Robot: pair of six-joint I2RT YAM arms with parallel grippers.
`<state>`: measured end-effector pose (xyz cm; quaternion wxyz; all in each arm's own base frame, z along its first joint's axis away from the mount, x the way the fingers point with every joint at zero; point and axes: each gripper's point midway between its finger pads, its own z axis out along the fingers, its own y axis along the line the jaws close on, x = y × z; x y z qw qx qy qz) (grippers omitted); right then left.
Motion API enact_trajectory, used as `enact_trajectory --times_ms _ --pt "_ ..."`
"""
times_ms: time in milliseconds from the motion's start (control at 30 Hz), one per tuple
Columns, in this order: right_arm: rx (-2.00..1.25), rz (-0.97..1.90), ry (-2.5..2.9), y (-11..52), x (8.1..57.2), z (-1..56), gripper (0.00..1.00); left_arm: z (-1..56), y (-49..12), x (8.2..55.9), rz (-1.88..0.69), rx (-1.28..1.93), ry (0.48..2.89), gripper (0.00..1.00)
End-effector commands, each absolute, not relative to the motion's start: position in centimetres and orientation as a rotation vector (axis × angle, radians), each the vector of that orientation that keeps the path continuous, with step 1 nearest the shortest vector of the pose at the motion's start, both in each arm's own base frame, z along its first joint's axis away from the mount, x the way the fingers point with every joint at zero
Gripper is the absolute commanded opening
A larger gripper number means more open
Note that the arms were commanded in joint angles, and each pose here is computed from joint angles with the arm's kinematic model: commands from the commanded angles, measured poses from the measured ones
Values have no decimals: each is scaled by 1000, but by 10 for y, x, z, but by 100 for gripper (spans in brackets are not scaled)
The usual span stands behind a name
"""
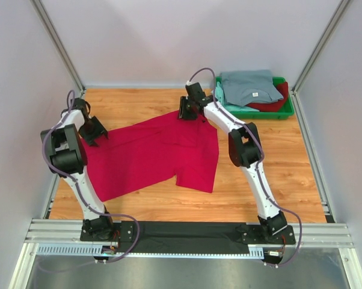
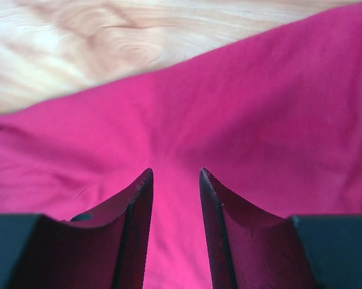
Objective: Fold and stack the t-shirts
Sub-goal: Fold the tshirt
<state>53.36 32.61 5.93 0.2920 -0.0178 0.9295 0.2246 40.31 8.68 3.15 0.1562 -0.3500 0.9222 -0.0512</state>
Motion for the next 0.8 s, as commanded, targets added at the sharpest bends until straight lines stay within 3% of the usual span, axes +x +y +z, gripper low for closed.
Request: enact_trajectory --times_ms 0,233,400,500,533,600,633,700,767 --pt "82 612 2463 318 559 42 38 22 85 414 -166 -952 2700 64" --pt "165 512 2458 267 593 25 38 25 68 472 -262 -824 2722 64" --pt "52 662 2327 280 602 98 44 73 81 493 -164 -765 2645 66" --pt "30 710 2281 288 586 157 55 116 93 474 -49 -738 2589 67" --pt "25 713 2279 289 578 172 60 100 85 440 -81 -820 2698 68" --pt "16 700 2286 291 547 214 63 118 81 402 -71 -899 2662 68" --pt "15 693 2336 290 531 207 64 84 66 372 -124 -955 2682 68" --pt "-36 694 2349 293 493 233 64 100 45 347 -256 -968 2551 68" --pt "-73 657 2441 285 449 224 64 76 18 308 -383 -1076 2582 66"
